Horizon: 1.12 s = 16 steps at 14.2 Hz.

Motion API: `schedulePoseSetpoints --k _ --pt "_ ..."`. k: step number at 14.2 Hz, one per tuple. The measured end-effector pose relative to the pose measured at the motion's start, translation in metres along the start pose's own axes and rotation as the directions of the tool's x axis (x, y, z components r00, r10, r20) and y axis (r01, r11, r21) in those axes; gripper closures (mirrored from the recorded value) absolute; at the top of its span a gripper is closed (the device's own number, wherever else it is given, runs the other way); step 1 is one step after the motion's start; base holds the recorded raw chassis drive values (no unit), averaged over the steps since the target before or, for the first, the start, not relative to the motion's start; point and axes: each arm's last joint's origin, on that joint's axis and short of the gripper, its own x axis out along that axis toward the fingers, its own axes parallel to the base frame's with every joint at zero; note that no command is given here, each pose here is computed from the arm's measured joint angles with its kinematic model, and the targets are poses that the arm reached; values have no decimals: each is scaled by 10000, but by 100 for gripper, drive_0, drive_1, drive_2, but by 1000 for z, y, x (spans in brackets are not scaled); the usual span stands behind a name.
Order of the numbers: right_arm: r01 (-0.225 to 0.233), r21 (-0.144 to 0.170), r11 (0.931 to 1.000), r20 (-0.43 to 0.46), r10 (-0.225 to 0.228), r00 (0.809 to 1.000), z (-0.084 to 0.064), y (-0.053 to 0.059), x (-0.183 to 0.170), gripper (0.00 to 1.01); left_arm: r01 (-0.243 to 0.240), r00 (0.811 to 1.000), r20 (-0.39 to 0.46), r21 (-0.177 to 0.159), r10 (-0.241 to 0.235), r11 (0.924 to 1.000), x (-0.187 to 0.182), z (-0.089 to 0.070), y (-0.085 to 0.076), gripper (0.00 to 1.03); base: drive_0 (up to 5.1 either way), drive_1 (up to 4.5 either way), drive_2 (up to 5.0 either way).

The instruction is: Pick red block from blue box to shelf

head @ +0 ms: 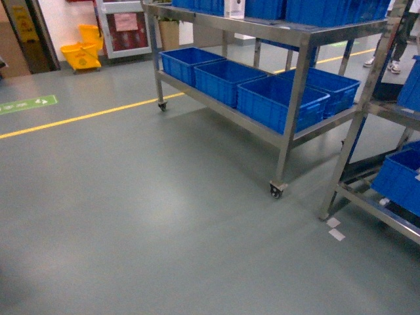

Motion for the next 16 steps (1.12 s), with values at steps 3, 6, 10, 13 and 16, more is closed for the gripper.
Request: schedulePoseSetpoints --k 3,6,10,13,16 --pt "0 0 10000 0 0 10000 0 0 0 73 4 10000 0 0 -4 10000 0 0 0 5 -161 -161 -161" --pt "0 -4 10000 0 0 10000 0 0 0 73 4 10000 0 0 -4 10000 0 0 0 5 -162 -162 -162" --pt "4 0 10000 4 -4 10000 0 0 0 73 4 10000 0 0 -4 10000 0 0 0 5 -156 -156 -156" --pt "4 0 10000 0 -4 10000 0 0 0 73 4 10000 0 0 -4 10000 0 0 0 5 -160 -160 -160" --pt "0 0 10000 0 0 10000 0 0 0 73 4 10000 0 0 -4 10000 0 0 0 5 -157 -157 -157"
